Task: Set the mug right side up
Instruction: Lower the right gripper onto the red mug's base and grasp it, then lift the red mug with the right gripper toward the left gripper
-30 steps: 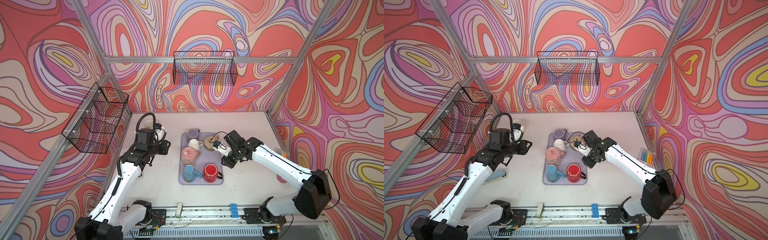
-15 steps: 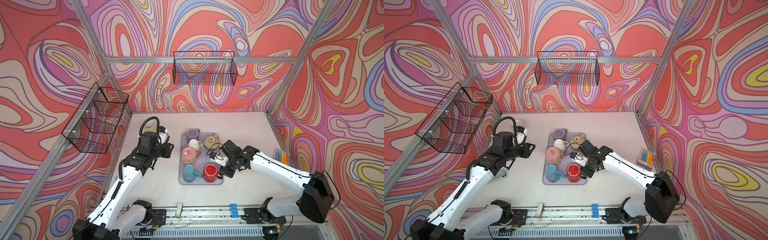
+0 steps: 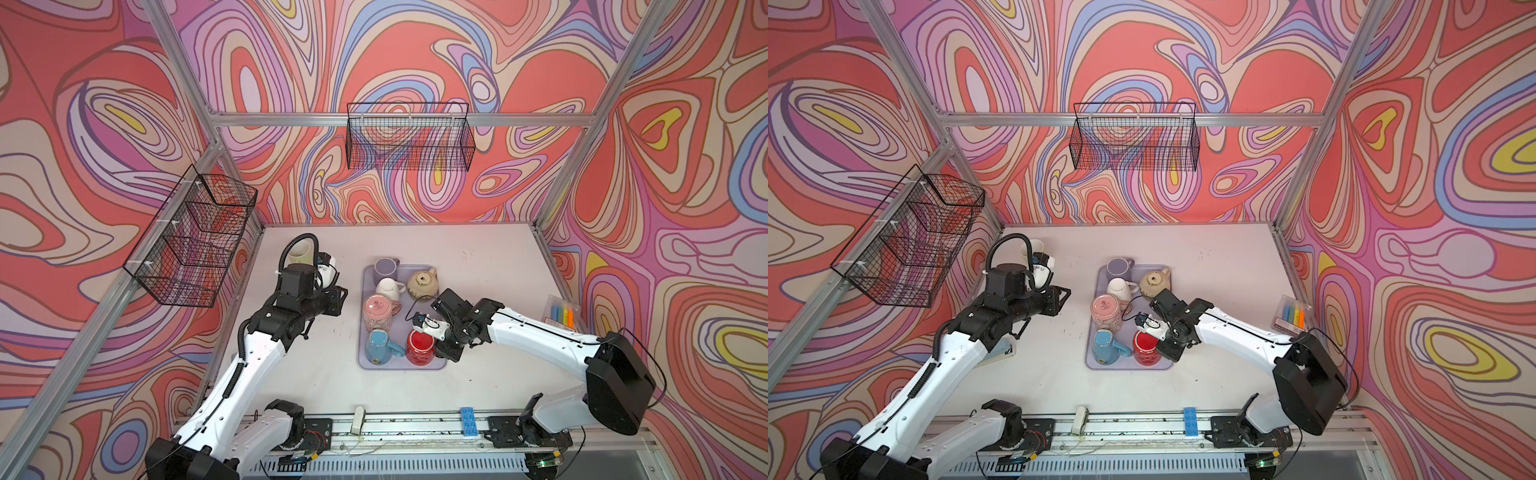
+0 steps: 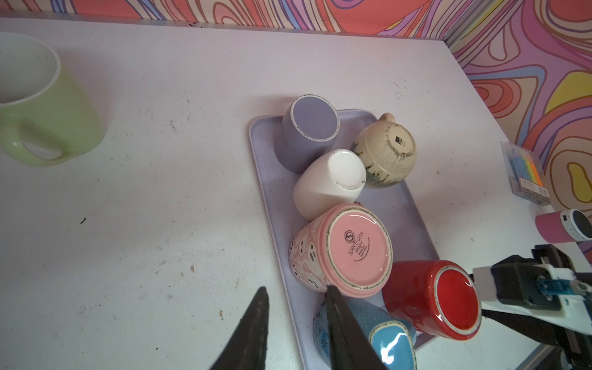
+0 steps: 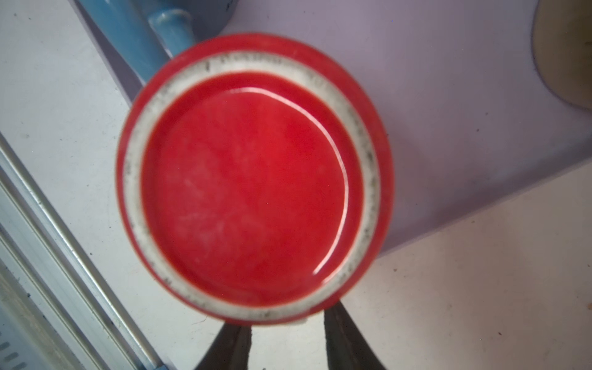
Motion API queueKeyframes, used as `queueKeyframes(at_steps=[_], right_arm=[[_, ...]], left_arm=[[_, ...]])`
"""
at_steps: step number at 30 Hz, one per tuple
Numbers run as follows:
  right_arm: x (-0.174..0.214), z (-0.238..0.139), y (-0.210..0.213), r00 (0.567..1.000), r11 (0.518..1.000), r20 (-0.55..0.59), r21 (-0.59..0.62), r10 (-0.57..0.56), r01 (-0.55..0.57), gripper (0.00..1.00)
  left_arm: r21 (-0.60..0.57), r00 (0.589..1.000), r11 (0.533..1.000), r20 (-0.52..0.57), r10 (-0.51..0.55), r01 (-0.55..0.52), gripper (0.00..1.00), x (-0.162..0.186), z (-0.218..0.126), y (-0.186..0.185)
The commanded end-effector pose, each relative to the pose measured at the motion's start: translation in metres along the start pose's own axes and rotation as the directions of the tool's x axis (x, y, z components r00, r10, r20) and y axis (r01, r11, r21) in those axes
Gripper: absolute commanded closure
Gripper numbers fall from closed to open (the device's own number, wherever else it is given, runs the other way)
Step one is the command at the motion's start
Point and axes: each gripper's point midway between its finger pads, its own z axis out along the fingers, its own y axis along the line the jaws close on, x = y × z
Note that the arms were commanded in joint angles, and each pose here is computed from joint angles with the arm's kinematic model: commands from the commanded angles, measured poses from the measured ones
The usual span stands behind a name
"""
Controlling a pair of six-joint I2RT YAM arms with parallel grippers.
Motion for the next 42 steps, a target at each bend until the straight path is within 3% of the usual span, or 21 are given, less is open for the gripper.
queueKeyframes(at_steps=[1,9,18,42], right_arm=[[-0.003,0.008,0.002,1.000,1.000,0.010,-0.009,-0.019,0.019,0.64],[-0.004,0.011,0.003,0.999,0.999,0.013,-0.012,-0.030,0.030,0.72],[-0.008,0.008,0.004,0.999,0.999,0.036,-0.017,-0.029,0.030,0.91],[-0.039,-0.030,-0.003,0.974,0.999,0.224,0.040,0.019,-0.029,0.93]], left_arm=[[-0.002,1.000,1.000,0.007,-0.003,0.003,0.66,0.000,0.003,0.001],[-0.005,1.000,1.000,0.008,-0.003,0.003,0.67,0.001,0.003,0.001],[-0.010,1.000,1.000,0.004,-0.007,0.007,0.67,0.002,0.004,0.002],[-0.007,1.000,1.000,0.013,-0.006,0.006,0.67,0.000,0.003,0.002]])
